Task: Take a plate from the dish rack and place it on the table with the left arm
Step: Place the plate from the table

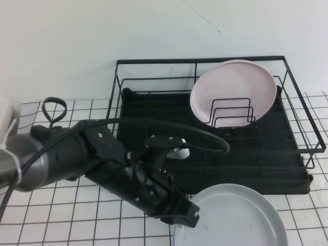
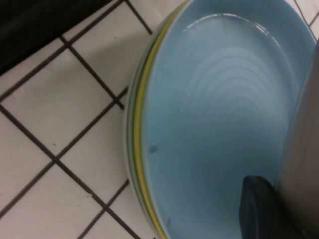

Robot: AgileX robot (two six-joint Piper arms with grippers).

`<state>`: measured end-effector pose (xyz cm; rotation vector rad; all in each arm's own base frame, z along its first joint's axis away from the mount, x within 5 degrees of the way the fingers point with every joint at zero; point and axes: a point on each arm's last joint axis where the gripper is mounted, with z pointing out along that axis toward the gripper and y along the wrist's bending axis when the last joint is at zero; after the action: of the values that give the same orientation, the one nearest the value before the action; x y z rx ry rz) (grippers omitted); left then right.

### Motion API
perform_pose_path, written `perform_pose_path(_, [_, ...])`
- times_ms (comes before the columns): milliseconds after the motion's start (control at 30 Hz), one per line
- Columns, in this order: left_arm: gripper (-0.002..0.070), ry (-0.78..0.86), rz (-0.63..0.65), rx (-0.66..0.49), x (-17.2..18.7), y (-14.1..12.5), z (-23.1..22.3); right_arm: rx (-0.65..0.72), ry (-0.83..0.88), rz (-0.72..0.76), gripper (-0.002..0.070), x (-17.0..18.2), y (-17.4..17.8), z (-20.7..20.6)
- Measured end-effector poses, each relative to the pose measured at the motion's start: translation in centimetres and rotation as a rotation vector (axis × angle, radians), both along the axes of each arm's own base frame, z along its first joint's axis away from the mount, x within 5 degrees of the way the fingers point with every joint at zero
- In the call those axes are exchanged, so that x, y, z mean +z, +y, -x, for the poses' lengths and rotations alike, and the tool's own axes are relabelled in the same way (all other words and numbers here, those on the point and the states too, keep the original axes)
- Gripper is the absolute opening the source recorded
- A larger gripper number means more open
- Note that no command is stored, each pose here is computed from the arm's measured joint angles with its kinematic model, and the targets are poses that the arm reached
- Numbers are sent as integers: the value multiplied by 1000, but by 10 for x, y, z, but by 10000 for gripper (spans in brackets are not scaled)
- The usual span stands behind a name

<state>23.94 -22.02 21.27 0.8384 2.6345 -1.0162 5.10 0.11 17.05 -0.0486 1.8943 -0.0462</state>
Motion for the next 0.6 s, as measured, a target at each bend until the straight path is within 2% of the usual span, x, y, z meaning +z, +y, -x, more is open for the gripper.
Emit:
perform_pose_path(433, [76,4,-27,44,-17,-3,-9,0,0,0,-1,0,0,0])
perform_pose_path(500, [132,-2,-28,37,-18,-3,-9,0,0,0,-1,0,0,0])
perform_pose_path(600, [298,-7,-32,29,-18,-2,-9,0,0,0,-1,0,0,0])
